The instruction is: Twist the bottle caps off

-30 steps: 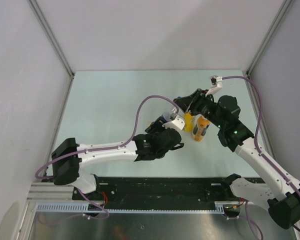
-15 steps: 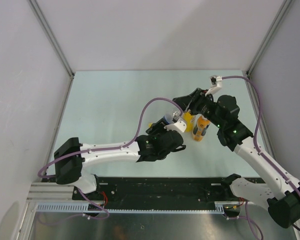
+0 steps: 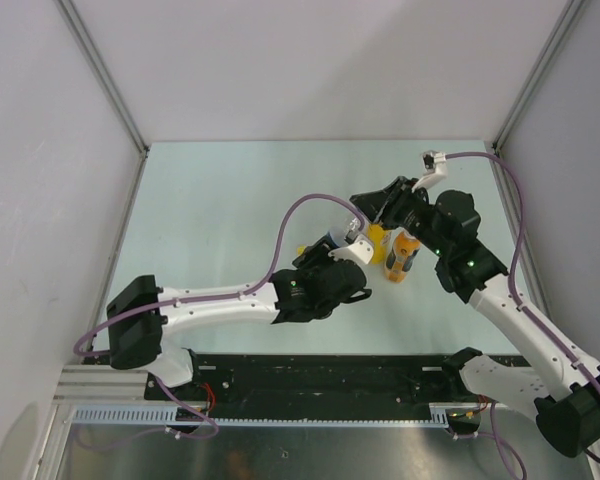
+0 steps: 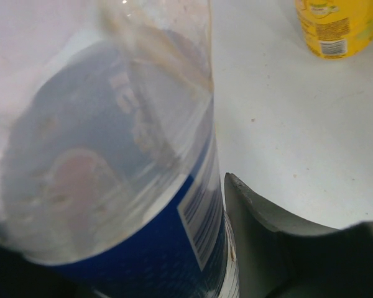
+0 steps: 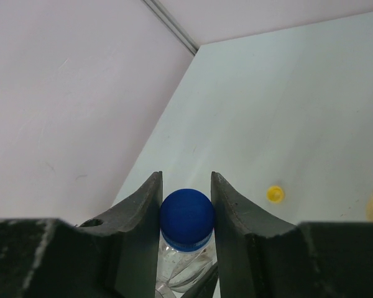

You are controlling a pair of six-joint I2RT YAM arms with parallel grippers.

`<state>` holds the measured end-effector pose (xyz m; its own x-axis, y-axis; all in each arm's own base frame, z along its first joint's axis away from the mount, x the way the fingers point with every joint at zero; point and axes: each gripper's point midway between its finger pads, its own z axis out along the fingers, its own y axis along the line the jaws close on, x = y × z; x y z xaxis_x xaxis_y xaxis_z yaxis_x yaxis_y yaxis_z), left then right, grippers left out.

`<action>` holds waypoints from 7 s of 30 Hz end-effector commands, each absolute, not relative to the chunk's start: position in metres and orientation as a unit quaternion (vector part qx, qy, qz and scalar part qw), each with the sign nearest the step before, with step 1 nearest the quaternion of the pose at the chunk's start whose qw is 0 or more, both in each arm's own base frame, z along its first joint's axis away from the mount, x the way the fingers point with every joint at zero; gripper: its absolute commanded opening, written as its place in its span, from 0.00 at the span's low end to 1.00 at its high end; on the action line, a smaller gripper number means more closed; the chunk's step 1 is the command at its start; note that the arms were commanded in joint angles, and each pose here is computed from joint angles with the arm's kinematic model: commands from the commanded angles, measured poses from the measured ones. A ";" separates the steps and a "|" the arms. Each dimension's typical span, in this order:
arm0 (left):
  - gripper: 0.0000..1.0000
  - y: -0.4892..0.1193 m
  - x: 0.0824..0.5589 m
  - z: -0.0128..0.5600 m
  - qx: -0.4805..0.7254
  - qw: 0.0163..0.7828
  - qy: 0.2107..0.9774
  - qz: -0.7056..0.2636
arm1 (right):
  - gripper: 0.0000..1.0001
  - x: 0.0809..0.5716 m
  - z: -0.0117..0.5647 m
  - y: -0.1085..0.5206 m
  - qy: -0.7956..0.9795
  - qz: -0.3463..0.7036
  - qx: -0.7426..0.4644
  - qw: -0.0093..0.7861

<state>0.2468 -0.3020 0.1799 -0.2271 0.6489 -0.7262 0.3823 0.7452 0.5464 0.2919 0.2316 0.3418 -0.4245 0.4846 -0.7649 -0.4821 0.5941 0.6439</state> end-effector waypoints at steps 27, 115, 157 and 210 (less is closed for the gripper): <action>0.29 -0.362 0.050 0.277 0.647 0.375 0.463 -0.476 | 0.00 0.158 0.417 0.233 0.477 0.556 -0.386 0.561; 0.22 -0.326 0.254 0.206 0.337 0.526 0.778 0.066 | 0.62 0.289 0.380 0.218 0.721 0.402 0.032 0.563; 0.23 -0.363 0.137 0.204 0.571 0.397 0.648 -0.312 | 0.04 0.263 0.420 0.172 0.653 0.446 -0.019 0.612; 0.36 -0.275 0.190 0.264 0.346 0.496 0.615 -0.505 | 0.48 0.281 0.116 0.320 0.860 0.267 -0.212 0.380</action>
<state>0.1958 -0.2715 0.2488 -0.2972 -0.0569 -0.9531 0.9007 0.3145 -0.2996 0.2639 0.3117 0.0996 -0.6844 -0.2041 -0.6999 -0.5514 0.7730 0.3137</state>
